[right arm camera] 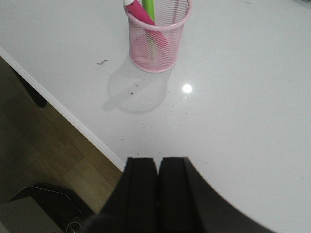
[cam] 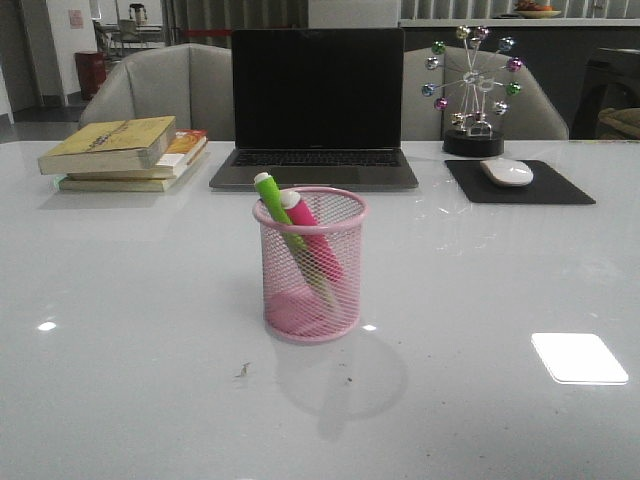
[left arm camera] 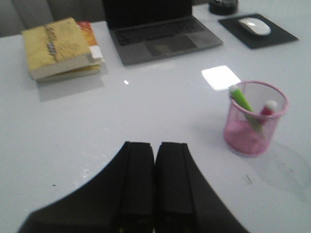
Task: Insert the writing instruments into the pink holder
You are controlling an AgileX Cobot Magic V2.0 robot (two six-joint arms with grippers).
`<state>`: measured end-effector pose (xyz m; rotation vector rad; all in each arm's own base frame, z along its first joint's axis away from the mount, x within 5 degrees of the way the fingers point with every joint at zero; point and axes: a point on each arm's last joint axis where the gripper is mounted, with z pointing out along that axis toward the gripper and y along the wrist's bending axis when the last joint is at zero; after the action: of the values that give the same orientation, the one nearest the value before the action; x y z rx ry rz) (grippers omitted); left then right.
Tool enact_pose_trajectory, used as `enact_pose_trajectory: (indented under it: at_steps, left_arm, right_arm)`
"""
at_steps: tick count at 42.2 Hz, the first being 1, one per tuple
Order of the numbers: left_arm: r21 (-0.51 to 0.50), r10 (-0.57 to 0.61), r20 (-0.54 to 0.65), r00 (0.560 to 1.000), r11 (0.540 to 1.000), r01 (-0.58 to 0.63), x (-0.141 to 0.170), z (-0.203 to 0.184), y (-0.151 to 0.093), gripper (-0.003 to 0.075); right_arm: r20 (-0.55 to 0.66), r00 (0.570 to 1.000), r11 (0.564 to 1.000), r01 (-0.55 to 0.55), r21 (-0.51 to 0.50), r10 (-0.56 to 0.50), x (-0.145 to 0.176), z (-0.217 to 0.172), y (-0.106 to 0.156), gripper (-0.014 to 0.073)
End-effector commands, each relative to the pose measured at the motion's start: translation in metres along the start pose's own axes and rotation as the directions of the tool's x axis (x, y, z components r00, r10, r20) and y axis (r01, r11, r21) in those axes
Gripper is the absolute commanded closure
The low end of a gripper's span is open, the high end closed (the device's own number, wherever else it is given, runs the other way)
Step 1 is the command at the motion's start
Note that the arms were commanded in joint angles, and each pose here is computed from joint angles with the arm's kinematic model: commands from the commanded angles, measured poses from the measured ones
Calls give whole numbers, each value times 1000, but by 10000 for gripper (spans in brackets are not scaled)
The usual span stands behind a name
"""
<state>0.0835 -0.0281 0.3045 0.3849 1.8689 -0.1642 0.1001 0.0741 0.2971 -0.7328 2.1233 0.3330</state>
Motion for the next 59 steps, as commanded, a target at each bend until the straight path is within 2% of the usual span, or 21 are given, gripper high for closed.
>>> enact_pose_trajectory:
  at_steps: [1, 10, 23, 26, 59]
  left_arm:
    - [-87, -17, 215, 976, 996, 36, 4, -10, 6, 627]
    - [-243, -12, 371, 929, 964, 109, 50, -16, 10, 627]
    - [-281, 6, 479, 878, 948, 146, 88, -10, 8, 627]
    - [-285, 17, 505, 863, 947, 148, 92, -8, 8, 627]
    - [-254, 9, 503, 864, 957, 138, 91, -8, 6, 627]
  right_arm:
    - [93, 996, 1000, 8, 18, -10, -13, -6, -2, 538]
    - [93, 996, 1000, 8, 18, -10, -13, -6, -2, 538]
    - [93, 996, 1000, 8, 18, -10, -13, -6, -2, 538]
    - [93, 996, 1000, 8, 18, -10, -13, -6, -2, 538]
    - [90, 996, 1000, 8, 18, -10, -13, -5, -2, 538]
